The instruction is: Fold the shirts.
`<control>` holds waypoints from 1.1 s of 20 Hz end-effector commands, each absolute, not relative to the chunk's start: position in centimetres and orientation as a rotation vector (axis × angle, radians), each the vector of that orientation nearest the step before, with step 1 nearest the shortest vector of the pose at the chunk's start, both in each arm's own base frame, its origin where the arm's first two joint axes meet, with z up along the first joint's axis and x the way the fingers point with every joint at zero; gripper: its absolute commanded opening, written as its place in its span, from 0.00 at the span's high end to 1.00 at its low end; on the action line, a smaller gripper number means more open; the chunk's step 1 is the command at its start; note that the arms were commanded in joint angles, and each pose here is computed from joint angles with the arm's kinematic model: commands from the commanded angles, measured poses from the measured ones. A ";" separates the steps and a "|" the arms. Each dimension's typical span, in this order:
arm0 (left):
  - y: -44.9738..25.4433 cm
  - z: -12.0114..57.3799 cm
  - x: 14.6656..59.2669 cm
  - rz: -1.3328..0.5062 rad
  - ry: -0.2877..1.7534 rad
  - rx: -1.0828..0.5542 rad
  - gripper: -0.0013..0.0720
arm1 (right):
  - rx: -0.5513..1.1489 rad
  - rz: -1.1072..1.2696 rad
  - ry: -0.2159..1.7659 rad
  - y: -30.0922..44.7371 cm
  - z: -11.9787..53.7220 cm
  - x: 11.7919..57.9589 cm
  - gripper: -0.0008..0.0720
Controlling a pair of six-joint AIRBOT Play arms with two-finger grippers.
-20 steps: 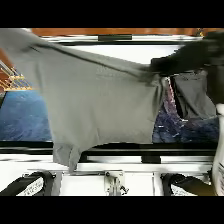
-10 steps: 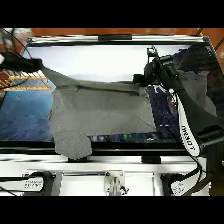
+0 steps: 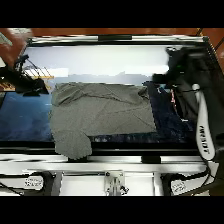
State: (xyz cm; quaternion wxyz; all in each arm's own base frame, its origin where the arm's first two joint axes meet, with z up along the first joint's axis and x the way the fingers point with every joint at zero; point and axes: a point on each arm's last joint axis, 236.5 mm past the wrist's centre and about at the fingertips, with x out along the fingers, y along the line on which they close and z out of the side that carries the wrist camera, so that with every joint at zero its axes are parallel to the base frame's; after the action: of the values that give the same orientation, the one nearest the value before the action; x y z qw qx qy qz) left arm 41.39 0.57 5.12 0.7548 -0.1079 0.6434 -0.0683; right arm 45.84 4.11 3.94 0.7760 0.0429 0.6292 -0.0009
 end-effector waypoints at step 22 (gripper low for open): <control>0.8 -8.7 24.1 -0.315 1.577 -0.672 0.26 | 0.486 0.181 1.567 1.9 0.1 35.6 0.29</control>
State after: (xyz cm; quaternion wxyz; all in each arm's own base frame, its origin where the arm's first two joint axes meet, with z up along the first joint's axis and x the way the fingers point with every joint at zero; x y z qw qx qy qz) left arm 25.15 0.61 -7.81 0.6473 -0.3166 0.6810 -0.1302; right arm 35.52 1.85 0.11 0.6774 0.2140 0.6991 0.0806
